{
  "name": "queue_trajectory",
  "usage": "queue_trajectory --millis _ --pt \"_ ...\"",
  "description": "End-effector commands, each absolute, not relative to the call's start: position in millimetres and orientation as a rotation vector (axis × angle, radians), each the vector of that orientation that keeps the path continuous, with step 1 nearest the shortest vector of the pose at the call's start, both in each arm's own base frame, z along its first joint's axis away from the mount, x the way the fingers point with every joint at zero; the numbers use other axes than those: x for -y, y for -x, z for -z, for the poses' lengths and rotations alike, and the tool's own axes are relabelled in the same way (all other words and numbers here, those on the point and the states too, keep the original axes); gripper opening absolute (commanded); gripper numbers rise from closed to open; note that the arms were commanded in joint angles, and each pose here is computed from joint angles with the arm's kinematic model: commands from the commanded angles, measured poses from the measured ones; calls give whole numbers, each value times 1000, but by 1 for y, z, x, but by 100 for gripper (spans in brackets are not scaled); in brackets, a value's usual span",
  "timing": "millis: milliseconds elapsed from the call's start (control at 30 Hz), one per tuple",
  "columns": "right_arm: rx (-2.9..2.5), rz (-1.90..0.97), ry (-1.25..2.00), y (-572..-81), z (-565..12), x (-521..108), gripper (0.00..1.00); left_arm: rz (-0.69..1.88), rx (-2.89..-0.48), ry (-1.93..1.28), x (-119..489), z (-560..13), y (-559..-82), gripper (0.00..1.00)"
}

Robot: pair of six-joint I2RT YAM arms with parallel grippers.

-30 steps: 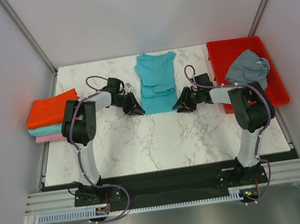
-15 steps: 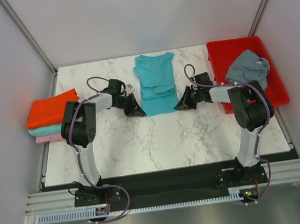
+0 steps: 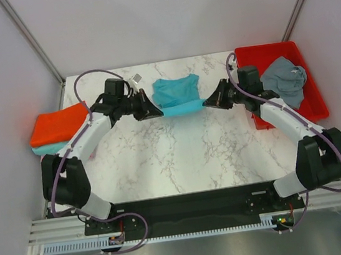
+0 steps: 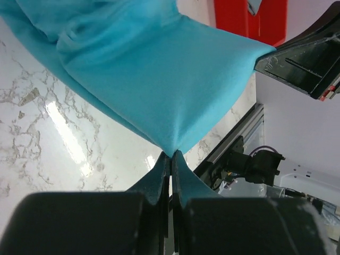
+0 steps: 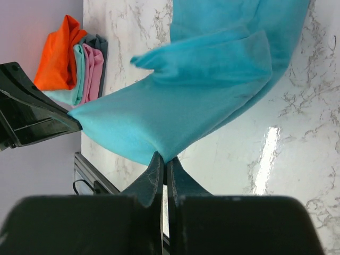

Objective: Fold and stack the t-shirts
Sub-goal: Fold the tshirt

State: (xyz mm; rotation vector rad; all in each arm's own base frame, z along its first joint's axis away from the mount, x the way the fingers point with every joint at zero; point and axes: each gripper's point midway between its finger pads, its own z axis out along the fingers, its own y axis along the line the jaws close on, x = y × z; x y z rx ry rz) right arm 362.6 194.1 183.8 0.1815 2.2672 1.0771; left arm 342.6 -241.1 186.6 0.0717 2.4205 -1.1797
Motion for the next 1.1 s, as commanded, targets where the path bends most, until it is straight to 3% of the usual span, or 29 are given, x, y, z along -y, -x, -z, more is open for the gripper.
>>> queue_trajectory --millis 0,233,367,667,1067 --pt "-2278 -1028 -157 -350 -189 -186 0 1186 -2464 -56 234 -184 -316 2" --pt "-2307 -1010 -180 -328 -172 -179 0 1194 -2490 -48 225 -174 -288 2" --pt "-2269 -1000 -160 -335 -181 -179 0 1165 -2483 -62 225 -173 -296 2" --pt "-2155 -983 -92 -404 -211 -187 0 1081 -2392 -138 236 -197 -368 2" --pt "-2136 -959 -71 -501 -187 -198 0 970 -2294 -149 238 -199 -462 2"
